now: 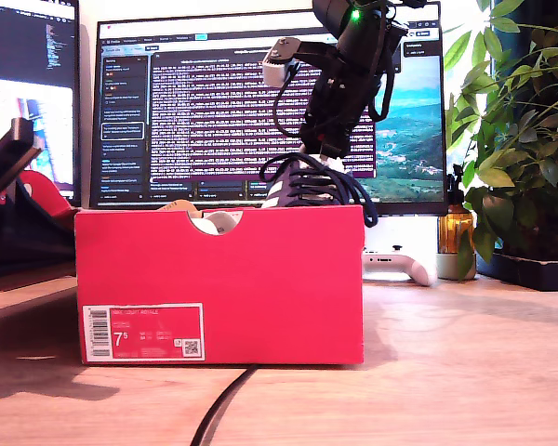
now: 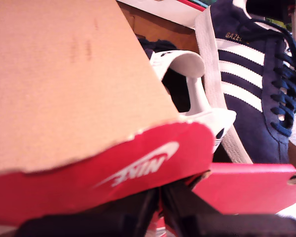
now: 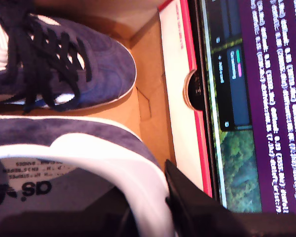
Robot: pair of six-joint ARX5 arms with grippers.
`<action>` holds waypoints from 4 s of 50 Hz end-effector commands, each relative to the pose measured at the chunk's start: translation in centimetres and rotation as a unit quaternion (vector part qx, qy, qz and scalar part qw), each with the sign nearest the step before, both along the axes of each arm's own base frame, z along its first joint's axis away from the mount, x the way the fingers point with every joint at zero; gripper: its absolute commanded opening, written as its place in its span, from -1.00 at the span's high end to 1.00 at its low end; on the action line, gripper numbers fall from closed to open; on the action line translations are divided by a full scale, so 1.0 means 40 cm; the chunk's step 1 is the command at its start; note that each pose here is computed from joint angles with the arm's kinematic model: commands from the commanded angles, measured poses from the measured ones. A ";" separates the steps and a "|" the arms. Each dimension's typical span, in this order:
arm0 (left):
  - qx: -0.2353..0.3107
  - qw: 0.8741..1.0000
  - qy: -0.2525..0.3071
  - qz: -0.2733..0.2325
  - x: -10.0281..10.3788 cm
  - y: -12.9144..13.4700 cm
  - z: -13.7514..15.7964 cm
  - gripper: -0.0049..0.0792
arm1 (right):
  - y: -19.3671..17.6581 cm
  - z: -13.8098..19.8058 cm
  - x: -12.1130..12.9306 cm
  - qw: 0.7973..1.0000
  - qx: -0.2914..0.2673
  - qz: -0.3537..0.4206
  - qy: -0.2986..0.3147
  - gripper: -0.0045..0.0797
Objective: Pack the blue shoes by picking the first shoe and placing it inside the red shoebox, left side, then picking and rotating the second shoe and placing it in the shoebox
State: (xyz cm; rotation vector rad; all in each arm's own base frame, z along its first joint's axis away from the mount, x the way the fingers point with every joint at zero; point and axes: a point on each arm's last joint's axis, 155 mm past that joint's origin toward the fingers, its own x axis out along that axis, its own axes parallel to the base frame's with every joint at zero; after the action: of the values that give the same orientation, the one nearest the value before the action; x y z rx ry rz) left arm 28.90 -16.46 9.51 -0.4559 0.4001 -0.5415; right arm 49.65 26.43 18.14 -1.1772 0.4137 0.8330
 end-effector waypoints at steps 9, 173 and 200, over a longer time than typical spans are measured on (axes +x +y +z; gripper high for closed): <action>-0.009 1.000 -0.019 0.000 0.015 -0.006 0.032 0.93 | 0.031 -0.007 0.012 0.999 -0.024 0.042 -0.023 0.92; 0.184 0.963 -0.096 0.170 0.002 0.299 0.112 0.93 | -0.340 0.188 0.019 0.871 0.258 -0.405 0.108 0.92; 0.173 0.964 -0.098 0.179 0.006 0.337 0.121 0.93 | -0.375 0.150 -0.020 0.854 0.261 -0.428 0.138 0.92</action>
State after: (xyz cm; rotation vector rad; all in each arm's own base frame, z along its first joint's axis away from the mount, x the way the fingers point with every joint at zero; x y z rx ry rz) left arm 28.98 -3.02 13.50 -0.1336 0.2340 -0.1517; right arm 49.32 12.20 25.43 -0.2839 0.7785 0.2873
